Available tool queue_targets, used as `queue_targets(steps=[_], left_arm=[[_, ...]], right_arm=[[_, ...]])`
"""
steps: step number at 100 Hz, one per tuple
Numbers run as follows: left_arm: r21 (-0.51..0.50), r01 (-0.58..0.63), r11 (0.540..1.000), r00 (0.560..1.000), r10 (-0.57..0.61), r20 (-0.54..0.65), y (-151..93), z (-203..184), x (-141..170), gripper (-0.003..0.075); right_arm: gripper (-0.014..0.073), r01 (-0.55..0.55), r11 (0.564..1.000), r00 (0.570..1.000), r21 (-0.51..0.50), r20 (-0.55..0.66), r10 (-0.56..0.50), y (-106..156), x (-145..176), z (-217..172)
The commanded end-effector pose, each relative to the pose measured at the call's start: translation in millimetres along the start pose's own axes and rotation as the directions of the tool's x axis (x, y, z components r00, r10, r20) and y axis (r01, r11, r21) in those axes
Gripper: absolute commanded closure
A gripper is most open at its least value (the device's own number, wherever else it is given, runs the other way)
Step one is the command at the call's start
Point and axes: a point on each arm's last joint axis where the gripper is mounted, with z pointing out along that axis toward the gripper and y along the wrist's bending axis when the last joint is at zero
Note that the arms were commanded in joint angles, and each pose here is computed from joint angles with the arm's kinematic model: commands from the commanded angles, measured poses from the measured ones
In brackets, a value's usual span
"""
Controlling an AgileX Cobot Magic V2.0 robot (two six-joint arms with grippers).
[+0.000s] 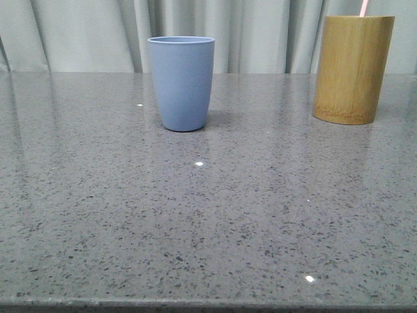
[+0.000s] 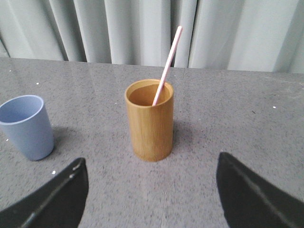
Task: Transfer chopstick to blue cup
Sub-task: 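Raise the left gripper away from the blue cup, then move the right gripper over the bamboo holder and grasp the pink chopstick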
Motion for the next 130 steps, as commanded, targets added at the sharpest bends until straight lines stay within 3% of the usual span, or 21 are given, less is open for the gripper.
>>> queue_targets(steps=[1,65,130], left_arm=[[0.013,0.015,1.0,0.995,-0.016,0.095,-1.7,-4.3,-12.8,0.0408],[0.012,0.015,1.0,0.996,-0.016,0.092,-1.7,-4.3,-12.5,0.0408],[0.012,0.015,1.0,0.996,-0.016,0.092,-1.7,-4.3,-12.5,0.0408]], right_arm=[[0.0033,-0.006,1.0,0.991,0.0,0.136,0.006,-0.2,-25.7,15.0],[0.0034,-0.021,0.999,0.981,0.05,0.194,0.011,-14.0,-71.4,164.0],[0.0034,-0.024,0.998,0.985,0.064,0.175,0.013,-20.7,-74.9,232.2]])
